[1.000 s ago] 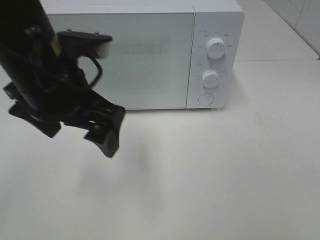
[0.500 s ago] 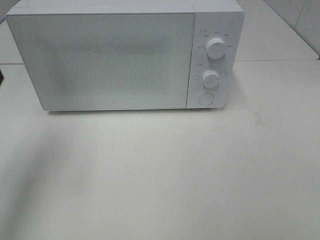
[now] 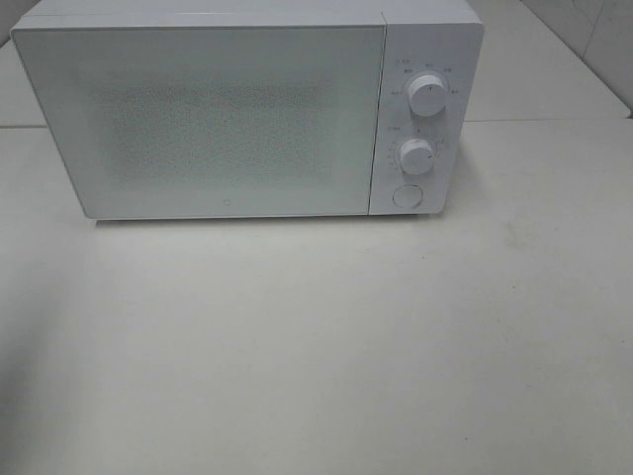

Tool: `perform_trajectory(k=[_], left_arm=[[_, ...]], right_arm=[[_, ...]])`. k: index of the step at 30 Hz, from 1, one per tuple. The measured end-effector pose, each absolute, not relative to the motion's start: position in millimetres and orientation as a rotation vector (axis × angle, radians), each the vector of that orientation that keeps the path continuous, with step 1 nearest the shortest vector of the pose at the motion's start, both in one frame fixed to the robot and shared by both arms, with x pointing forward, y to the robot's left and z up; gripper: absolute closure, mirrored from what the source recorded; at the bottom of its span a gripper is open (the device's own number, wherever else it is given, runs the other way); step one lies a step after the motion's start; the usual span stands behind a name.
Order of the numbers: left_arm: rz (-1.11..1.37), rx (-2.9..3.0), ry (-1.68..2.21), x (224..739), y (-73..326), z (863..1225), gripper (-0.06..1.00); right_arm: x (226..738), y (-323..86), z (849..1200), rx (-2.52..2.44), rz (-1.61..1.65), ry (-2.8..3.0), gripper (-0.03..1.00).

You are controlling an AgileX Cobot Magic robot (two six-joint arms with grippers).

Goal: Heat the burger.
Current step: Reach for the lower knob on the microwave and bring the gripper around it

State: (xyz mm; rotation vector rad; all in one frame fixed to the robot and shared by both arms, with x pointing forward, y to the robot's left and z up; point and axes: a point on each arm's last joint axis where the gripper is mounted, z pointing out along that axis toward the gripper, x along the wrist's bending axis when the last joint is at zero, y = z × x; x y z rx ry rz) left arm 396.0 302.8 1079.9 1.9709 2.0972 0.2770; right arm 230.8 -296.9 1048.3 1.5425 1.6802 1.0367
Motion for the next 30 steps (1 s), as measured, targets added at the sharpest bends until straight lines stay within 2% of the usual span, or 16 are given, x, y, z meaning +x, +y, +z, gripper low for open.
perform_trajectory(k=[8, 15, 30], left_arm=[[0.34, 1.93, 2.054, 347.4, 300.8, 1057.1, -0.02], [0.504, 1.822, 1.938, 309.4, 299.5, 1042.6, -0.02], [0.81, 1.571, 1.655, 249.0, 296.8, 1056.3, -0.02]], right_arm=[[230.8, -296.9, 1048.3, 1.543, 1.037, 1.68, 0.21], [230.9, -296.9, 1048.5, 1.541, 1.039, 1.678, 0.21], [230.9, -296.9, 1048.5, 1.541, 1.039, 1.678, 0.21]])
